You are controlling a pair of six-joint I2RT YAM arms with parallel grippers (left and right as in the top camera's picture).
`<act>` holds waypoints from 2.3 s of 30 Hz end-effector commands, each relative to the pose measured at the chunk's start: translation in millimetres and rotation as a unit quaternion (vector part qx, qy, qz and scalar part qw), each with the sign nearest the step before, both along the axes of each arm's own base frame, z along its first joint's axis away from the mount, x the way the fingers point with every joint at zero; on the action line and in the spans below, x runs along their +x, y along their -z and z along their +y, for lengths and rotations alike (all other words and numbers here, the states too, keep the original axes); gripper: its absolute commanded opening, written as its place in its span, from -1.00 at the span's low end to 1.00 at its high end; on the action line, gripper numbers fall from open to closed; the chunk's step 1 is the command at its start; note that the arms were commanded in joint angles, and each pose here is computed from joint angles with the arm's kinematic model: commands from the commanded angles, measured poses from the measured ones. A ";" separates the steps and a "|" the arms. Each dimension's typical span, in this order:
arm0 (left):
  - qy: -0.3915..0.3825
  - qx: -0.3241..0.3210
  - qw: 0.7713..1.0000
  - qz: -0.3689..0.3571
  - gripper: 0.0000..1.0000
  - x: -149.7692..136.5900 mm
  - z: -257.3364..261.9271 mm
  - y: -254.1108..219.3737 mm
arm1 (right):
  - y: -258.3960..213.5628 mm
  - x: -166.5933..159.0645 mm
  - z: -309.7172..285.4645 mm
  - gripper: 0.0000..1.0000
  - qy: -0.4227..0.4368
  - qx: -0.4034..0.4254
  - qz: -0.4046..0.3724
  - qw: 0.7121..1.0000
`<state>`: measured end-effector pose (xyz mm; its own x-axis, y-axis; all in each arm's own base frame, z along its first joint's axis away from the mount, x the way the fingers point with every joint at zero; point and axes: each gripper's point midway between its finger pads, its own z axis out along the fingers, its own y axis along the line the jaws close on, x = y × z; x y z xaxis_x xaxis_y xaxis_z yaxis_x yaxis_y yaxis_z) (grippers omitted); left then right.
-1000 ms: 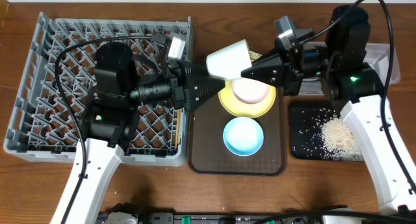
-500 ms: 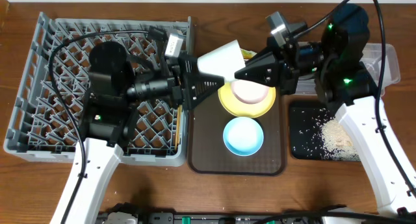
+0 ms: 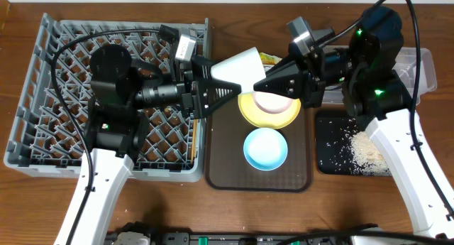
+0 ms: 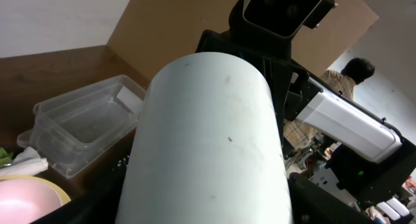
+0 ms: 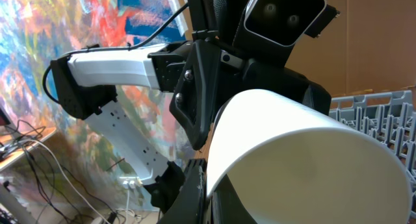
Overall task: Sort waste into correct bins and load items into the dishwasher
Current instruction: 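Lift the white cup and hand it to the left gripper, then carry the white cup into the dish rack with the left gripper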
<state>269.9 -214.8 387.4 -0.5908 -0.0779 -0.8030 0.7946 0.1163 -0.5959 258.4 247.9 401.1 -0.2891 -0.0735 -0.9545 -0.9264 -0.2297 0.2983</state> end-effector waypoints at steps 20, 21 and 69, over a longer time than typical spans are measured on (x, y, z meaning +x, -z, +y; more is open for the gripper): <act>0.045 -0.005 0.999 -0.031 -0.03 -19.3 5.8 -13.7 | 1.3 4.8 -1.9 0.30 0.000 0.004 -0.014 1.000; 0.037 -0.005 0.999 -0.031 -0.06 -16.1 9.7 -13.6 | 0.4 7.4 -4.6 0.32 0.005 0.004 -0.013 1.000; -0.451 0.384 0.724 0.354 -0.14 76.0 199.6 178.5 | 3.5 111.4 -170.2 0.98 0.311 0.001 0.063 0.948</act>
<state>332.8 -19.4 199.6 -0.8350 -0.4285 -0.3452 -0.3082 0.8839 -0.3517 367.8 80.8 398.8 -0.3831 0.1453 -0.9122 -0.8454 0.3428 0.4097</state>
